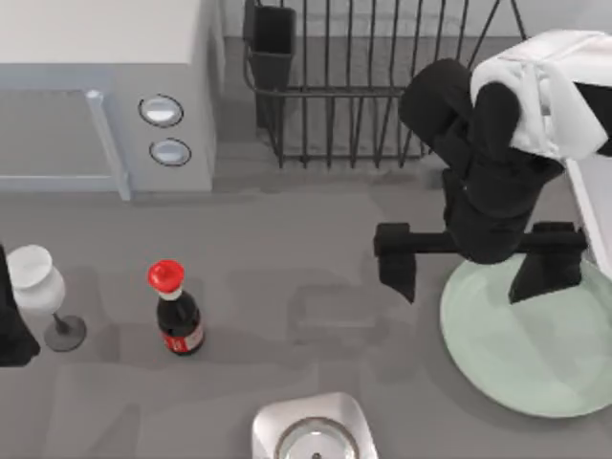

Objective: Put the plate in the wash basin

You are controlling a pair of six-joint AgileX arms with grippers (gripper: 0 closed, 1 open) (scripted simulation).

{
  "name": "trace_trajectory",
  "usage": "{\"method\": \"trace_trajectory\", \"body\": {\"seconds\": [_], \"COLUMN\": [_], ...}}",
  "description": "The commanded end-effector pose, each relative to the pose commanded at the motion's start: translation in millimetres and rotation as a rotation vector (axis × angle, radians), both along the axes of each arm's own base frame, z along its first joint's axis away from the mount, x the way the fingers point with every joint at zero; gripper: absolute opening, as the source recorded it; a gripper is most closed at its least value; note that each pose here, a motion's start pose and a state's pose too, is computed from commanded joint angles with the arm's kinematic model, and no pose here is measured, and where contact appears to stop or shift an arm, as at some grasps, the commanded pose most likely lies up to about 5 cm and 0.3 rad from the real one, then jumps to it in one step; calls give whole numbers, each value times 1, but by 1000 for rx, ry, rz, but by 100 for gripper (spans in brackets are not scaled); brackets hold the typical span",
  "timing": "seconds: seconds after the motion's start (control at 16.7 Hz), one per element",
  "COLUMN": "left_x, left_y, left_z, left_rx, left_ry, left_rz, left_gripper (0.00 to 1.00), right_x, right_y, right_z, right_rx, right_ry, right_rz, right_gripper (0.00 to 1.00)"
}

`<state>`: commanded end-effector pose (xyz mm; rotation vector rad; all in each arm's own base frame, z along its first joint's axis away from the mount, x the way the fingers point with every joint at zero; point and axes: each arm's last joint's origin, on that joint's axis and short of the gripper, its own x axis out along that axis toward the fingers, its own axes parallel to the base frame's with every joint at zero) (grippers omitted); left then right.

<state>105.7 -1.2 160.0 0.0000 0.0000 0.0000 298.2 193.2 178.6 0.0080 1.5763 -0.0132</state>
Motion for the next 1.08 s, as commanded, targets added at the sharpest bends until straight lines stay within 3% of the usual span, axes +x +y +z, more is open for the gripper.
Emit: {"method": "trace_trajectory", "body": {"seconds": [0.42,0.72,1.08], "left_x": [0,0,0], "left_y": [0,0,0], "left_z": [0,0,0], "left_rx": [0,0,0], "left_ry": [0,0,0], "left_rz": [0,0,0], "left_gripper": [100,100,100], "right_x": [1,-1,-1], "right_y": [2,1,1], "right_z": [-79,-89,-89], "right_rx": [9,3,3], "right_ry": [-14,-6,-6], "right_rz": [3,3,3], "right_gripper": [100,100,55]}}
